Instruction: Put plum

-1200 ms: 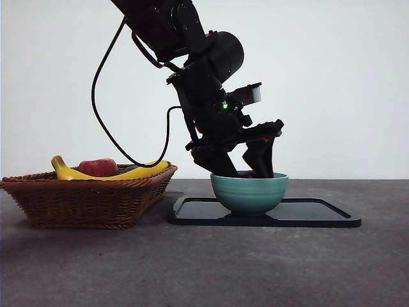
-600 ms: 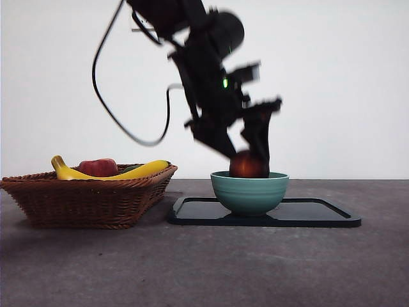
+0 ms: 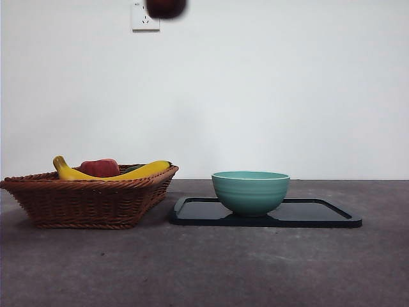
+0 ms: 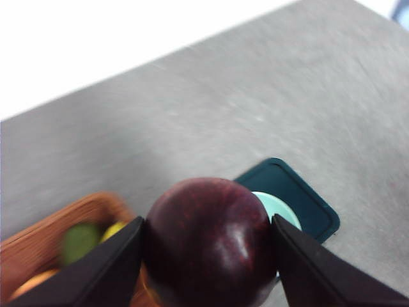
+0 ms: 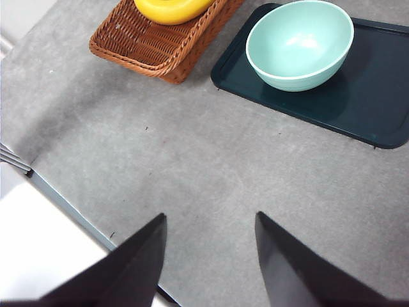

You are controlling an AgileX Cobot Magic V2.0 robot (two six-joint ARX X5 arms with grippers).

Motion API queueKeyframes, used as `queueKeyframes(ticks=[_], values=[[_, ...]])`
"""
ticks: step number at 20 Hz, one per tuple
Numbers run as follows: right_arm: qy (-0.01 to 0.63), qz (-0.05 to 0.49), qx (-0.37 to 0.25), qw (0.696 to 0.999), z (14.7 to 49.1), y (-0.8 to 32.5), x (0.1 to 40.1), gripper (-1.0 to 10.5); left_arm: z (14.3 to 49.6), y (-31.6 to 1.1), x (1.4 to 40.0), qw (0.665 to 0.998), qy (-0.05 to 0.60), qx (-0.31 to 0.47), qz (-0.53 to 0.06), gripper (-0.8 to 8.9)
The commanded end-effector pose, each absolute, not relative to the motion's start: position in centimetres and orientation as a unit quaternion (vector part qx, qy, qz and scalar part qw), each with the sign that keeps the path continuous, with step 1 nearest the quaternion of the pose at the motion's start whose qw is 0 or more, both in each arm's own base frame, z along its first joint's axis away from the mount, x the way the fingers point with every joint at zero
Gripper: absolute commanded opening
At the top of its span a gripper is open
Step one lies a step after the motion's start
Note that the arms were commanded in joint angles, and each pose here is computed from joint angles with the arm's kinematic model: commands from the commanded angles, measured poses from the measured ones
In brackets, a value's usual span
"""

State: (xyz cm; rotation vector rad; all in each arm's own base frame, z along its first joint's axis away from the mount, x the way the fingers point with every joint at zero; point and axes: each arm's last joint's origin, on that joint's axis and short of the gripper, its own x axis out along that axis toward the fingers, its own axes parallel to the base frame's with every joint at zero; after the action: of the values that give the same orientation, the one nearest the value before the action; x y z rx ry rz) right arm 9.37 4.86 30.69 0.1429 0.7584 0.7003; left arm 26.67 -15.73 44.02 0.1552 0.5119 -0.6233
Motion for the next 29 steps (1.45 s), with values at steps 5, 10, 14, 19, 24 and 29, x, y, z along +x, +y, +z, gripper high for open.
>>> queueKeyframes(ticks=[5,10,14,19,24,29], values=[[0.357,0.336,0.068,0.869,30.9,4.9,9.4,2.2,43.1,-11.1,23.9,0.932,0.25,0.058,-0.256,2.72],[0.357,0.336,0.068,0.869,30.9,4.9,9.4,2.2,38.9,-10.4,24.0,0.934,0.257,0.056,-0.242,2.71],[0.357,0.336,0.068,0.869,30.9,4.9,9.4,2.2,34.5,-10.3,25.2,0.933,0.266,0.059,-0.235,2.71],[0.357,0.336,0.068,0.869,30.9,4.9,9.4,2.2,28.0,-10.1,26.5,0.93,0.287,0.057,-0.221,2.71],[0.356,0.336,0.069,0.869,30.9,4.9,9.5,2.2,23.4,-10.5,28.8,0.918,0.328,0.065,-0.216,2.71],[0.357,0.335,0.07,0.869,30.9,5.0,9.5,2.2,19.9,-11.3,30.8,0.908,0.353,0.067,-0.214,2.71]])
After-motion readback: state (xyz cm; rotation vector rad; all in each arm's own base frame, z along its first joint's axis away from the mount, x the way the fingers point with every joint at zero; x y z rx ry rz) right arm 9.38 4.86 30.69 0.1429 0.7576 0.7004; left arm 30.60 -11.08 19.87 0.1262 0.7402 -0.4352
